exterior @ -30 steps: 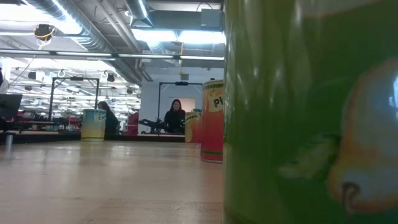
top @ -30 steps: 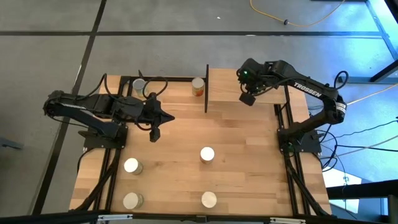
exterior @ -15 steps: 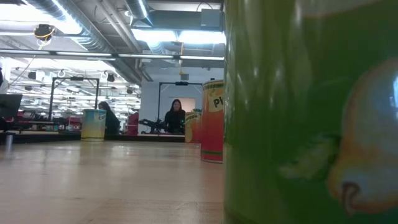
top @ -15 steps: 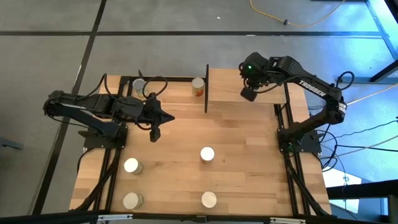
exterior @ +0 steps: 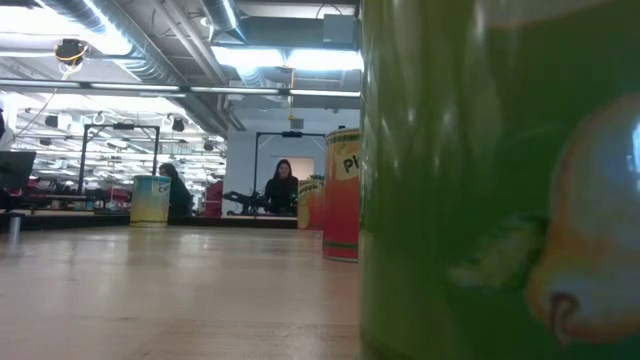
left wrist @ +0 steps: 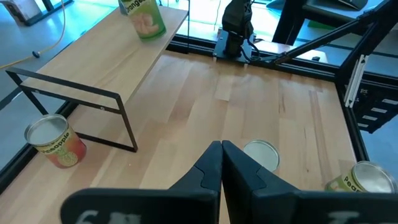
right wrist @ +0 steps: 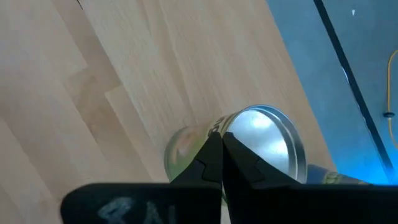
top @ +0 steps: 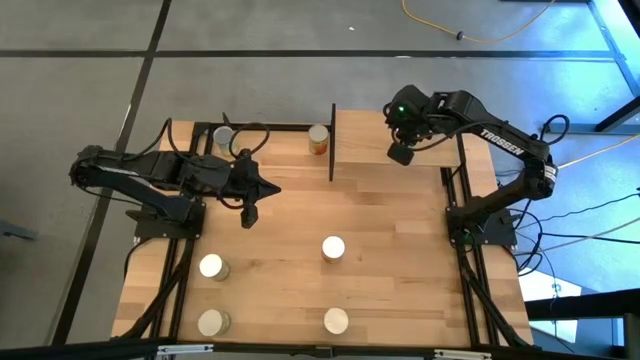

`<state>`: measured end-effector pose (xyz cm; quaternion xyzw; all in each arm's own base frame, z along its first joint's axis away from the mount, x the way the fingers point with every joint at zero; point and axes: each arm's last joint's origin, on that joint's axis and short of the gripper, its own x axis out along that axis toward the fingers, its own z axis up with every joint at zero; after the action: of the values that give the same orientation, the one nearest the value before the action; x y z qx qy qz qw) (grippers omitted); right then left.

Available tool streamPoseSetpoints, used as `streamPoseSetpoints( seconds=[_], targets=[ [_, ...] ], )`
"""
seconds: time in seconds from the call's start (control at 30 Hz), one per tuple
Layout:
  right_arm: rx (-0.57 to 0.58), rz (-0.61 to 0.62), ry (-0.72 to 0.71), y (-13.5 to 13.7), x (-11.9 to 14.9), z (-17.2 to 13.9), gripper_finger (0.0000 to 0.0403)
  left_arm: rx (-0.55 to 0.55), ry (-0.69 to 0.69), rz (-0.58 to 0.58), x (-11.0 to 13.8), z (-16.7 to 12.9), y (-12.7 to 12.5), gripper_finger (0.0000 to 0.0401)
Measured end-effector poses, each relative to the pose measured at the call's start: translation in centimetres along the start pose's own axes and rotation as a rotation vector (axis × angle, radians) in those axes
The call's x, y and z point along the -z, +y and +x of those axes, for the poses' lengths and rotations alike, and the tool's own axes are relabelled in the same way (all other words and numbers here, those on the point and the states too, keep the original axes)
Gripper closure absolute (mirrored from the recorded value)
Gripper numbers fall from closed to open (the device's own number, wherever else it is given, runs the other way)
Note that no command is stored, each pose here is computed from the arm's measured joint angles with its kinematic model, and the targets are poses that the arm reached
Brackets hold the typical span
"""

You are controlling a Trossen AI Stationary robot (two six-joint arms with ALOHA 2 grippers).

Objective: Pick and place cans onto a shelf
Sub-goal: Put the bottom canned oranges on the shelf

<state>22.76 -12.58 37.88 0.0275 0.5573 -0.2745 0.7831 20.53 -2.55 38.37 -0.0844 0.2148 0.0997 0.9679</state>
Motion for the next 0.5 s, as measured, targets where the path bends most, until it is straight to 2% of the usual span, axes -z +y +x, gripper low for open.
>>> streamPoseSetpoints(
  seconds=[0.27,0.5],
  targets=[
    [0.01,-0.025,0.049,0.3,-0.6,1.4,0.0403,0.0,0.0,0.001,0.0,0.0,0.0,0.0401],
    [0.01,-0.043,0.05,0.3,-0.6,1.4,0.0398,0.0,0.0,0.0,0.0,0.0,0.0,0.0401]
  ],
)
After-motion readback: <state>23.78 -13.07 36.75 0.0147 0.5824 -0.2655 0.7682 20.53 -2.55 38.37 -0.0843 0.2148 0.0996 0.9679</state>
